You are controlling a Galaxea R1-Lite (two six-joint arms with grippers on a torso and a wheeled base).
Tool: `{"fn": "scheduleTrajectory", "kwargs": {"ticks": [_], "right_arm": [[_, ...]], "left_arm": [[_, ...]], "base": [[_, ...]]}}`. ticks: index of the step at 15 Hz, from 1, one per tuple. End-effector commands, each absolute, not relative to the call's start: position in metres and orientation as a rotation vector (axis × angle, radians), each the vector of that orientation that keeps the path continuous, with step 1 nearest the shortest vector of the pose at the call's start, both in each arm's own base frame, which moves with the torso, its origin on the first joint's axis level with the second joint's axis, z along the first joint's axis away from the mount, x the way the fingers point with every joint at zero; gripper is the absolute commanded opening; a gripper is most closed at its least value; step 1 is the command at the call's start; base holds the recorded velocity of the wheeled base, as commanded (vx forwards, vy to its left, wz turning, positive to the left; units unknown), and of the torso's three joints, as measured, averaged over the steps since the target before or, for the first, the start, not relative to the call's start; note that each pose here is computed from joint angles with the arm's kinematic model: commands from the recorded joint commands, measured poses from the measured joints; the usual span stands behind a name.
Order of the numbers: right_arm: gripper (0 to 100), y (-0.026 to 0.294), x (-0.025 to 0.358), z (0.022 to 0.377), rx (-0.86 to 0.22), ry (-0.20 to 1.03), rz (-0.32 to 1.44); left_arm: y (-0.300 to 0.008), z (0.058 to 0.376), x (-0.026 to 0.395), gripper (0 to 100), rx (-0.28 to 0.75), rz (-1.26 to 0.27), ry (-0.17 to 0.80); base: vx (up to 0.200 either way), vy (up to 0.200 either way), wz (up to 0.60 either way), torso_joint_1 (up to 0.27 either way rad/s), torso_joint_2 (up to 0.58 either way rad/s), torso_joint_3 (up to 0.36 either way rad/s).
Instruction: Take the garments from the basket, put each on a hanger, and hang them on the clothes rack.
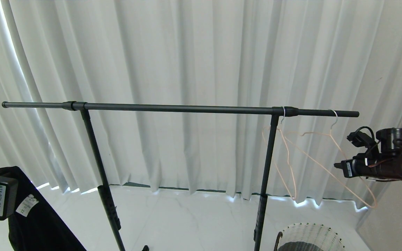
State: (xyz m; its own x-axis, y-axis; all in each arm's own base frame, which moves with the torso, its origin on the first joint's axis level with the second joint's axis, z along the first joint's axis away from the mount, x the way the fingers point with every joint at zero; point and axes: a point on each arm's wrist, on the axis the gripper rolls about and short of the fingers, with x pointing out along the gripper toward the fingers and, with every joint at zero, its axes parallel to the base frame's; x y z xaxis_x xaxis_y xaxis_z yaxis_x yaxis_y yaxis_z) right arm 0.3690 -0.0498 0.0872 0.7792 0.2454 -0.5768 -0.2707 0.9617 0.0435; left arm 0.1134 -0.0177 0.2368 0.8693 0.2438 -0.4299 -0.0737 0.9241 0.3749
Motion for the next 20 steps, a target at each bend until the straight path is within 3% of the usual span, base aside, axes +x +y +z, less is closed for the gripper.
{"fn": "scheduleTrajectory", "kwargs": {"ticks": [1,6,11,20], "right_arm": [[0,-0.05,0.367,0.092,-0.046,0.604,0.278],[0,-0.047,0.361,0.123,0.017,0.489,0.247],[0,-0.04,0.32,0.147,0.021,0.436,0.244],[0,-0.017,0.197,0.162,-0.05,0.494,0.038]], "left_arm": [[-0.017,0.237,0.113,0,0.357,0.172,0.491],[-0.017,0.238,0.11,0,0.354,0.173,0.479],[-0.015,0.232,0.104,0,0.356,0.174,0.482],[-0.013,0.219,0.097,0,0.361,0.156,0.513]], "base": [[0.0,0.0,0.0,0.0,0.0,0.0],[0.0,0.0,0.0,0.0,0.0,0.0],[0.0,0.0,0.0,0.0,0.0,0.0],[-0.022,0.0,0.0,0.0,0.0,0.0]]}}
